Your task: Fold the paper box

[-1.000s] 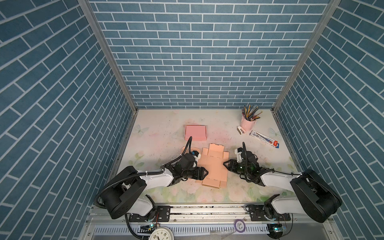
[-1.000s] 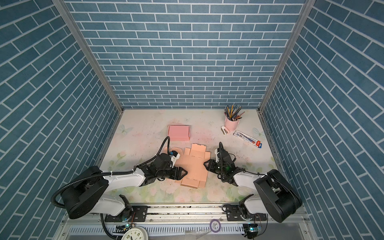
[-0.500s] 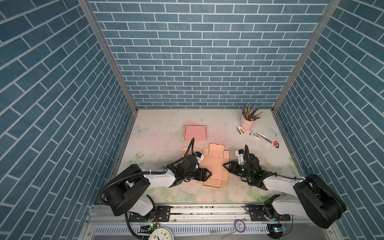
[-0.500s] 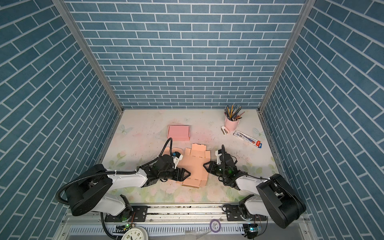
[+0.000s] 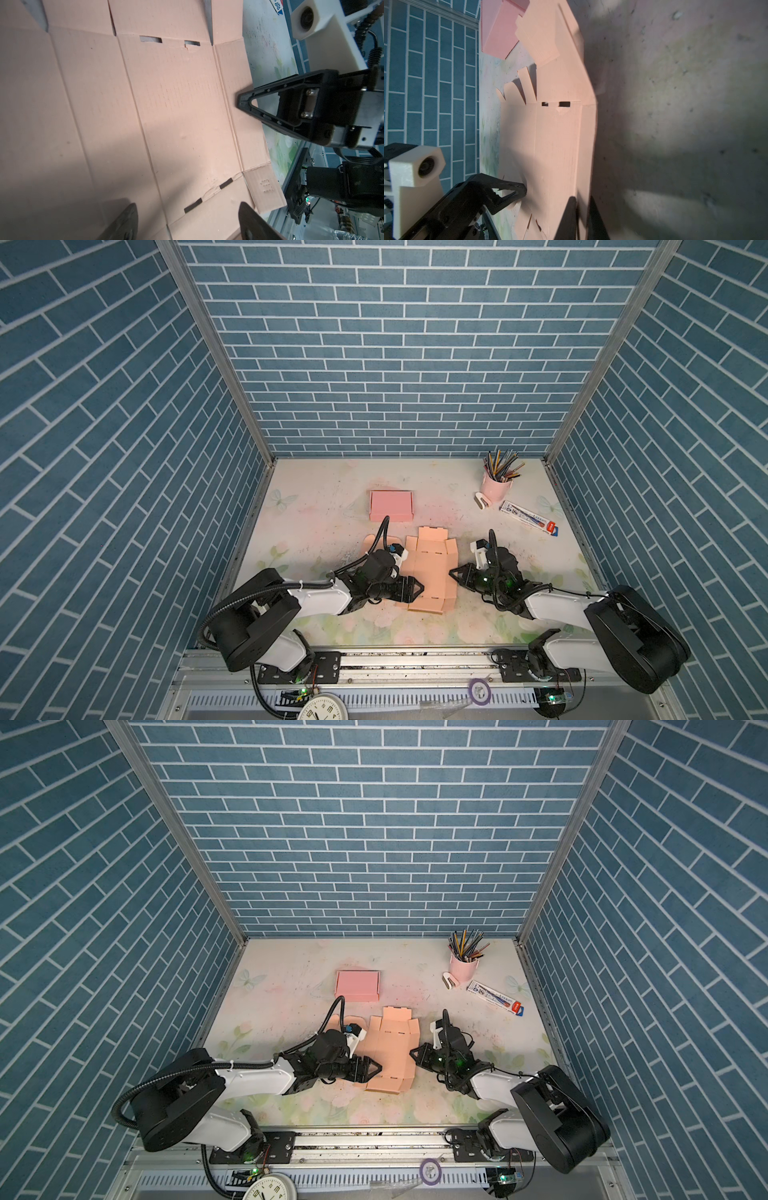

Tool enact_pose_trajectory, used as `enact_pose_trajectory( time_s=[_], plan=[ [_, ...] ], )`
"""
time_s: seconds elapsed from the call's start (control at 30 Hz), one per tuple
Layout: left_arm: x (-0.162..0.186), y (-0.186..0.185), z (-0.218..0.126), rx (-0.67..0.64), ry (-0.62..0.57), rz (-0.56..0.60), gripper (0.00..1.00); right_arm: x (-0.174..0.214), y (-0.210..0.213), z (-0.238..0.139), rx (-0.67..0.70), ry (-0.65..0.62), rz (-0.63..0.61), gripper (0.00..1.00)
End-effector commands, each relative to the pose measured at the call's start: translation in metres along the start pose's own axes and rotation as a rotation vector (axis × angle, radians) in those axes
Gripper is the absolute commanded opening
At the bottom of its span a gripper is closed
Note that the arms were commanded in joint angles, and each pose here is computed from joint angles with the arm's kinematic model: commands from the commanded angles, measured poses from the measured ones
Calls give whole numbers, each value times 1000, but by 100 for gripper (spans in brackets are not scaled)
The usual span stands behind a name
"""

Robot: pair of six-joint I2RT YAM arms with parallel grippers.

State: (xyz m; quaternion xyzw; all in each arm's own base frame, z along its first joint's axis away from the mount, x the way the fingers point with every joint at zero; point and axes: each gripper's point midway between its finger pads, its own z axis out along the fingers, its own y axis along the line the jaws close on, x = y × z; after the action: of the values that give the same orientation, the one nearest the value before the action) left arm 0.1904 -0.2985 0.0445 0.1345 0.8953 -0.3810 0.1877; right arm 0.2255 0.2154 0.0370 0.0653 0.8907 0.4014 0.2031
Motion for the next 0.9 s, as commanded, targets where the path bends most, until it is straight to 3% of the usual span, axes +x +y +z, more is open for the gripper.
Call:
enact_pose_trajectory(
  time_s=[0.0,0.3,0.5,0.73,0.87],
  plan=[
    [9,7,-7,-41,25,-4,77,-3,1,-1,36,23,-57,8],
    [0,19,-19,-79,2,-12,77,-5,1,5,106,179,-214,7],
    [-3,37,-23,-115,-16,-48,75,-11,-4,9,120,187,-210,8],
    [-1,45,-16,-136,0,-53,75,-10,-2,8,91,162,-175,21],
    [1,45,-14,-125,4,-62,74,-5,-3,5,66,151,-141,20]
  ],
)
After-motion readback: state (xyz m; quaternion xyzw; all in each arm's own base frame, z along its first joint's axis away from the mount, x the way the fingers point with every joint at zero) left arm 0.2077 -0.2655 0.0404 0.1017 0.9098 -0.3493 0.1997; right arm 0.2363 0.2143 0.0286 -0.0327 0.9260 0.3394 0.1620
